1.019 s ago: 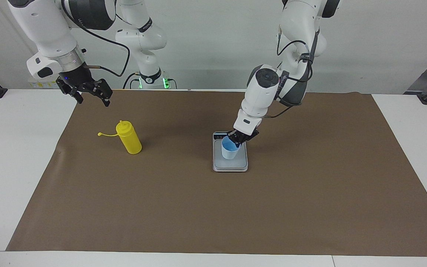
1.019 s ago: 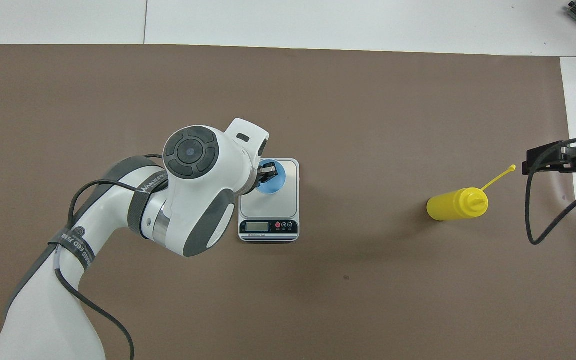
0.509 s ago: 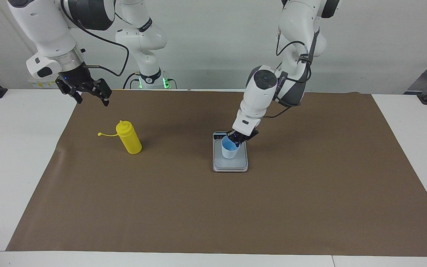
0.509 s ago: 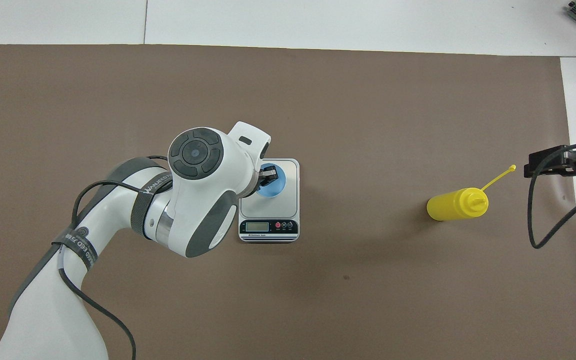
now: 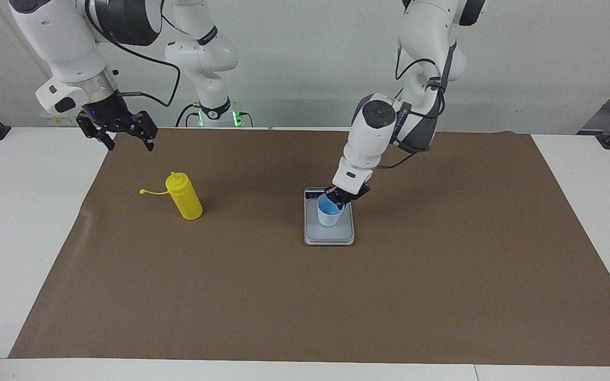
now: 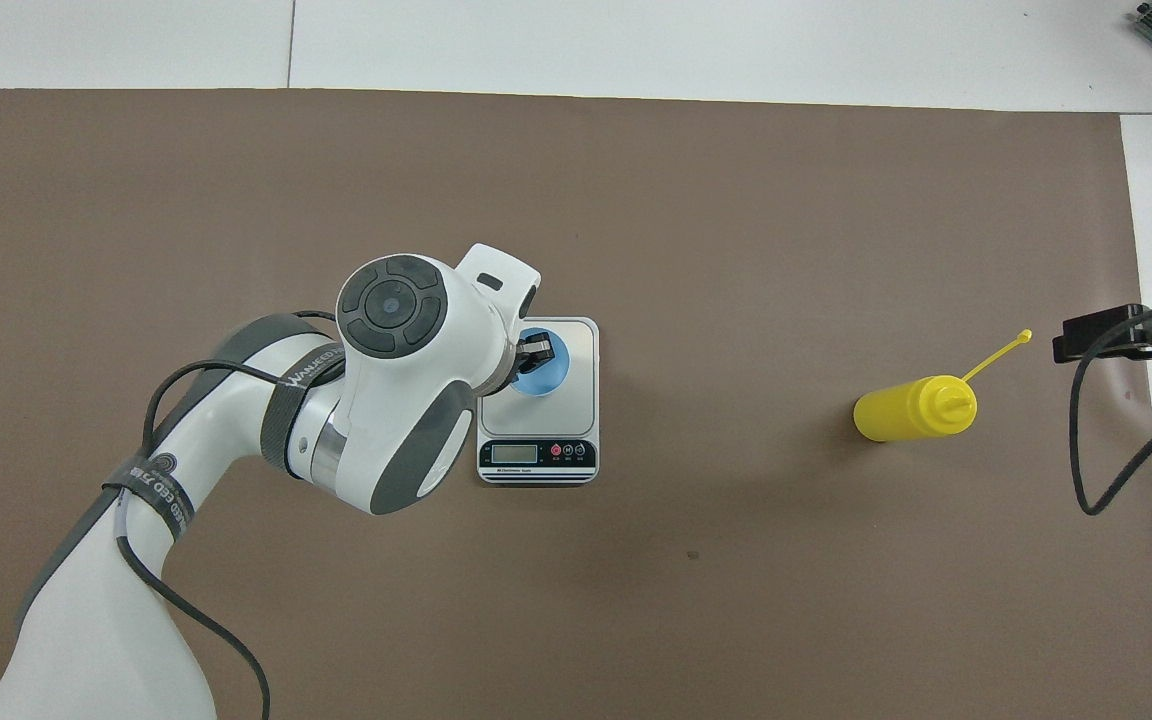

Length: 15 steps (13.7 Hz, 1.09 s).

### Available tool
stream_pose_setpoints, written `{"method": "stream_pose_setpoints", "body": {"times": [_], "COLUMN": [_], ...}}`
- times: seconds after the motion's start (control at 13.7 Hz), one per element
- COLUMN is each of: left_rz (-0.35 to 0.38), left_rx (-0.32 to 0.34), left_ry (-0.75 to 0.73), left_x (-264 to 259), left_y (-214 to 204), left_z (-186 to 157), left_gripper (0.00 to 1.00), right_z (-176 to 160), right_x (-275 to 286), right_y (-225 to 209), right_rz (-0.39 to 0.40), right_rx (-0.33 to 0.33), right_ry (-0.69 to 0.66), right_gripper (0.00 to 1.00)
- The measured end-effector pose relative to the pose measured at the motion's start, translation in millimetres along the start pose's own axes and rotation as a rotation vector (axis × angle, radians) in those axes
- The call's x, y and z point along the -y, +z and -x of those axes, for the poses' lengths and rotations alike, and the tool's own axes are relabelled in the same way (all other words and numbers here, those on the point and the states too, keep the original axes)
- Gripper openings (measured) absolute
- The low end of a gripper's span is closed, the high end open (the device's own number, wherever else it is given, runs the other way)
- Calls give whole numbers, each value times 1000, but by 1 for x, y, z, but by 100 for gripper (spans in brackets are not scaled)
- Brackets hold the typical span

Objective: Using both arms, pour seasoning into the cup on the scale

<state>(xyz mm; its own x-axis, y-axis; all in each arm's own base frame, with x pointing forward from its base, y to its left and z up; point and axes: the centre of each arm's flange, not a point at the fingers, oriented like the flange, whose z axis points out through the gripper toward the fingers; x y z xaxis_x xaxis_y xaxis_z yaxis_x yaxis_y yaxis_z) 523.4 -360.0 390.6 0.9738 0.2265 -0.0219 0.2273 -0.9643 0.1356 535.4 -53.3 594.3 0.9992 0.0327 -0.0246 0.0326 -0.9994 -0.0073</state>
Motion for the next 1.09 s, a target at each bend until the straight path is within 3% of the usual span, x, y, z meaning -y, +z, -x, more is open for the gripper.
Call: {"method": "stream_pose_setpoints", "body": {"times": [0.07, 0.15, 0.36, 0.66, 0.73, 1.09], "left_rz": [-1, -2, -5, -53, -53, -65], "left_rx": [0, 0, -1, -24, -39, -64], "left_ry": [0, 0, 1, 26, 29, 78], "left_x": [0, 1, 1, 8, 12, 57], "left_y": [0, 0, 0, -16, -29, -87], "left_z": [0, -1, -1, -9, -15, -57], "left_gripper": [4, 12, 47, 93, 100, 100], "right_z": [3, 7, 23, 43, 48, 70], "right_x": [-3, -6, -26, -63, -68, -88], "right_y": [4, 8, 23, 45, 52, 88], "right_rz": [-3, -11, -84, -169, -189, -321], "right_rx": [9, 17, 25, -87, -119, -291], "right_ry": [-41, -71, -176, -334, -369, -486], "right_gripper": [100, 100, 100, 100, 100, 100]}}
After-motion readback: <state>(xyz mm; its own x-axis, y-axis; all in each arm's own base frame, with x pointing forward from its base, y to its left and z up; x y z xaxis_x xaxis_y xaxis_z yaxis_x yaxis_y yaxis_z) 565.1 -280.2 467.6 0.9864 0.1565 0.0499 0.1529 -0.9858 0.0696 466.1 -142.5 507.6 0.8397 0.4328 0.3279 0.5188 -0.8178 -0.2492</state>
